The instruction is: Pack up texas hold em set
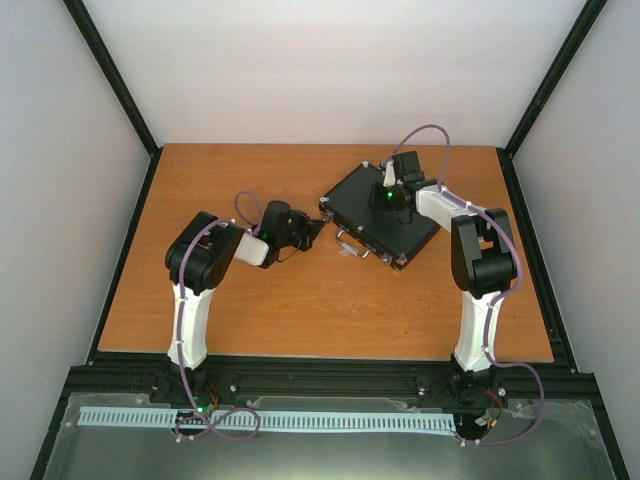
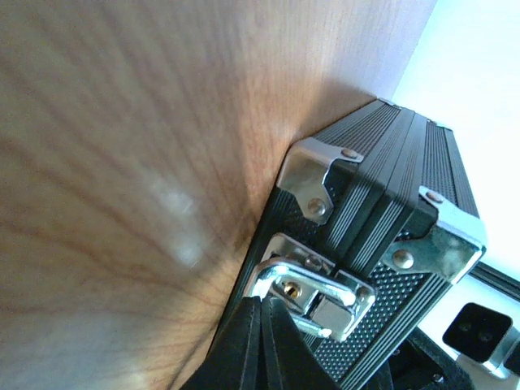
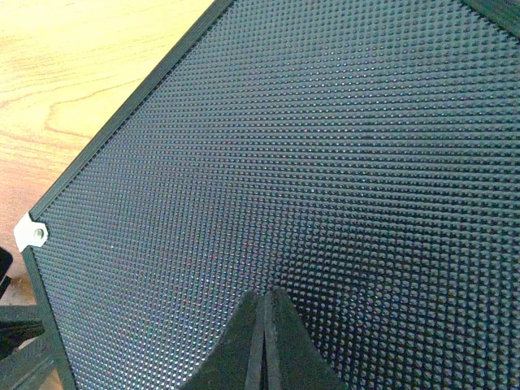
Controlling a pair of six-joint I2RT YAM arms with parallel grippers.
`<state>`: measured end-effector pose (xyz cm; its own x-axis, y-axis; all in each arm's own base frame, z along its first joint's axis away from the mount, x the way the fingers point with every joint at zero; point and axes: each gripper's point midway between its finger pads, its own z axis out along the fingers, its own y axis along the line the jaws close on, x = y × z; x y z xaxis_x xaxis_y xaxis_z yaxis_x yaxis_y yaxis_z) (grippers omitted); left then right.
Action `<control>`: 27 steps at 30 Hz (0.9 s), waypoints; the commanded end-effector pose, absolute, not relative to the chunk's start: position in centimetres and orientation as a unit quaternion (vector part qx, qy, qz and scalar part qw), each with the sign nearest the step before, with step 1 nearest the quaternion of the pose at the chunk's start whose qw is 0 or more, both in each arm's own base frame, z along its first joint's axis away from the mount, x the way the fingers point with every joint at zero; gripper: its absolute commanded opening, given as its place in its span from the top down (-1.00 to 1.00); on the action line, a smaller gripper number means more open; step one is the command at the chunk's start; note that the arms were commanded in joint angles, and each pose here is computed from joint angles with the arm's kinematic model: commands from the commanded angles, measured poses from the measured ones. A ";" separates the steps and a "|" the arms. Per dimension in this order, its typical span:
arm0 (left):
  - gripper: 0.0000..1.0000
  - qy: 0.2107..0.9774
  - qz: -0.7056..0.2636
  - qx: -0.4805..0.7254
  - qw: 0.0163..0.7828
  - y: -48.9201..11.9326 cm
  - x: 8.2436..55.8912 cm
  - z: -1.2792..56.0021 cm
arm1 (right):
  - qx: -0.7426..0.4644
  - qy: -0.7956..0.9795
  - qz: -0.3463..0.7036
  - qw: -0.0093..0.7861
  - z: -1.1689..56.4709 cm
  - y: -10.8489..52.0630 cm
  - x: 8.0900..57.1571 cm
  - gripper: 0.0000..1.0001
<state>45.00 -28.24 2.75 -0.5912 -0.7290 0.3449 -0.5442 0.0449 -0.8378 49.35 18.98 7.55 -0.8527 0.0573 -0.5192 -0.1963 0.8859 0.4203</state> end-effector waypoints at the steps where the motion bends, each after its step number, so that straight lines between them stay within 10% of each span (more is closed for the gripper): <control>1: 0.99 0.733 -0.403 -0.548 -0.001 -25.2 41.7 -7.8 | -0.019 0.975 0.208 0.069 -2.0 18.6 40.6 0.95; 27: 0.82 0.860 -0.249 -0.444 0.010 -21.7 40.1 -4.9 | -0.021 0.975 0.210 0.070 -1.5 18.5 40.2 0.94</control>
<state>47.14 -27.23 1.54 -0.6644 -0.7221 0.1929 -0.5990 0.3601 -0.7152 49.16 19.41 7.55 -0.8502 0.0555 -0.5235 -0.2158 0.8703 0.4427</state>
